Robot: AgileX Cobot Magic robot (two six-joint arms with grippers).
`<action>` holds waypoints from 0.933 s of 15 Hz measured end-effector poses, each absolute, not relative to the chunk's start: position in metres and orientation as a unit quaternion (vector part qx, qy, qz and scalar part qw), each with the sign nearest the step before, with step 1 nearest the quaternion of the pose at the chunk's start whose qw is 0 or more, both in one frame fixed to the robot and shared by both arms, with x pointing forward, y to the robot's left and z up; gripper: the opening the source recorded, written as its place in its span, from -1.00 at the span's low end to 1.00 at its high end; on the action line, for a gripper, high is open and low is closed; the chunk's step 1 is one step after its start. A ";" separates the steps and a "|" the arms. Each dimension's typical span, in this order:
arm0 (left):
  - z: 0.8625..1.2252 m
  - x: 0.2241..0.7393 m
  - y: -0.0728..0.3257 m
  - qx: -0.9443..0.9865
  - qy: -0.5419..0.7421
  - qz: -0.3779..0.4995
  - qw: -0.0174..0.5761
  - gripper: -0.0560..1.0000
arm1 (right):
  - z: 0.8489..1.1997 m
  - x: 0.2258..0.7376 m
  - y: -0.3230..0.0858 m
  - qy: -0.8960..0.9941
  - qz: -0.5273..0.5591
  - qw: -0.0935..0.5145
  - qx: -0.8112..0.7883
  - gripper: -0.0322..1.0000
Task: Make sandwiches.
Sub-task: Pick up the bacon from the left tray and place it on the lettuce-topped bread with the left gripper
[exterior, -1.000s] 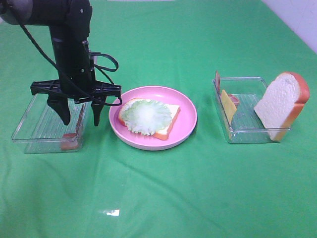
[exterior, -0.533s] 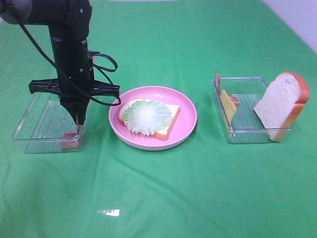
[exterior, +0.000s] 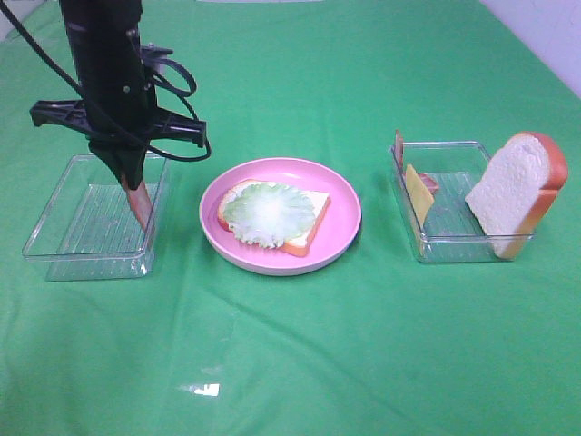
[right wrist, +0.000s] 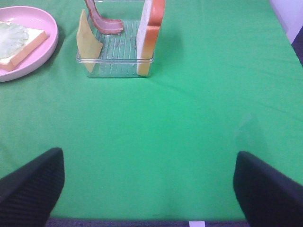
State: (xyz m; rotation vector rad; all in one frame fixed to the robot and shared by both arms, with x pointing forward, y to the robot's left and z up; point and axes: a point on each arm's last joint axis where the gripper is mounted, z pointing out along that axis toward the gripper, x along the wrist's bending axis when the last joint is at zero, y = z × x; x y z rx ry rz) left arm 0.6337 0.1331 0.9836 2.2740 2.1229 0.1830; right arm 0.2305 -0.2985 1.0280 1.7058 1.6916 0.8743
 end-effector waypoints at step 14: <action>1.066 0.639 0.094 0.755 0.604 -0.024 0.255 -0.89 | 1.028 0.231 -0.298 0.634 0.327 0.288 0.639 0.89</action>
